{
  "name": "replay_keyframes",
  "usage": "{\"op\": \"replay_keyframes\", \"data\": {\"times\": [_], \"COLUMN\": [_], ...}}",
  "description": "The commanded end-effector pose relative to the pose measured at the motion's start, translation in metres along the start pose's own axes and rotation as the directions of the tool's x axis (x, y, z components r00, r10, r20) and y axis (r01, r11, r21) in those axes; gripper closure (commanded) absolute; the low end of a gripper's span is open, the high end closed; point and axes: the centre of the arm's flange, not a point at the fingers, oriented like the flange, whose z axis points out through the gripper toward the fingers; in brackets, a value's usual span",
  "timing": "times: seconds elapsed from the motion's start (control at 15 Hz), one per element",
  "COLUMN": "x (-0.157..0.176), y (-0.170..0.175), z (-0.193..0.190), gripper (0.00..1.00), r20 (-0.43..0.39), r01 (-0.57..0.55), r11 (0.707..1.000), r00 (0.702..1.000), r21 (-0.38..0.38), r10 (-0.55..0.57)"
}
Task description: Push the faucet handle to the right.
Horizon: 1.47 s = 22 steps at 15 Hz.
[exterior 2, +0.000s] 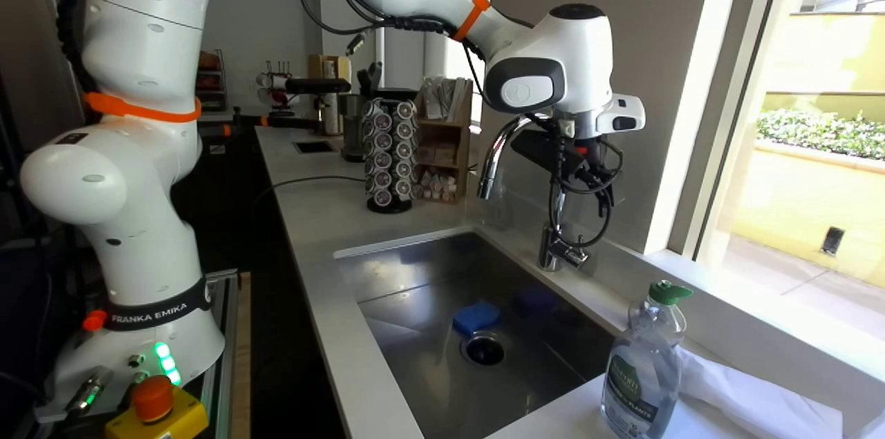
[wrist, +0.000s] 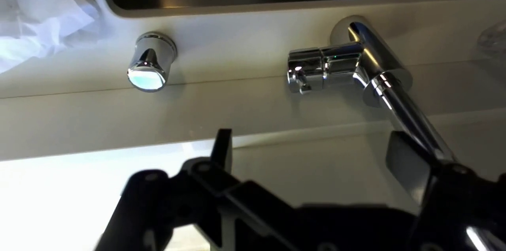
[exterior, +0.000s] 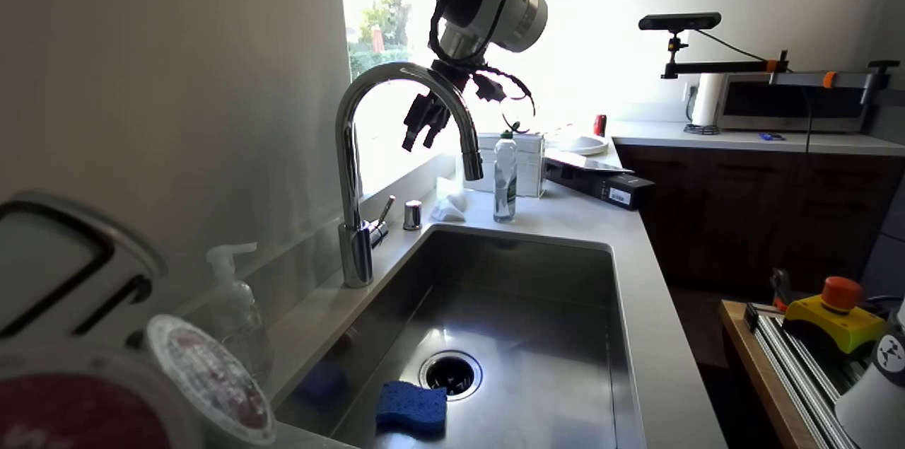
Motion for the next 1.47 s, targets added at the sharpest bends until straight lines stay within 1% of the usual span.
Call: {"op": "replay_keyframes", "data": {"times": [0.0,0.33,0.53,0.6,0.67,0.73,1.0,1.4], "x": [0.002,0.005,0.012,0.014,0.016,0.017,0.024,0.022], "y": [0.003,0.005,0.01,0.01,0.011,0.012,0.019,0.019], "z": [0.004,0.011,0.025,0.03,0.033,0.036,0.047,0.068], "gripper": [0.0,0.0,0.0,0.0,0.0,0.0,0.0,0.0], "r20": [0.001,0.003,0.018,0.01,0.025,0.027,0.027,0.066], "r01": [-0.001,-0.001,0.039,0.04,0.052,0.067,0.105,0.165], "r11": [1.0,1.0,0.999,0.999,0.998,0.997,0.993,0.982], "r00": [1.0,1.0,0.999,0.999,0.998,0.997,0.994,0.983], "r21": [-0.002,-0.004,0.014,0.009,0.034,0.043,0.061,0.092], "r10": [0.001,0.001,-0.04,-0.04,-0.053,-0.068,-0.106,-0.172]}}
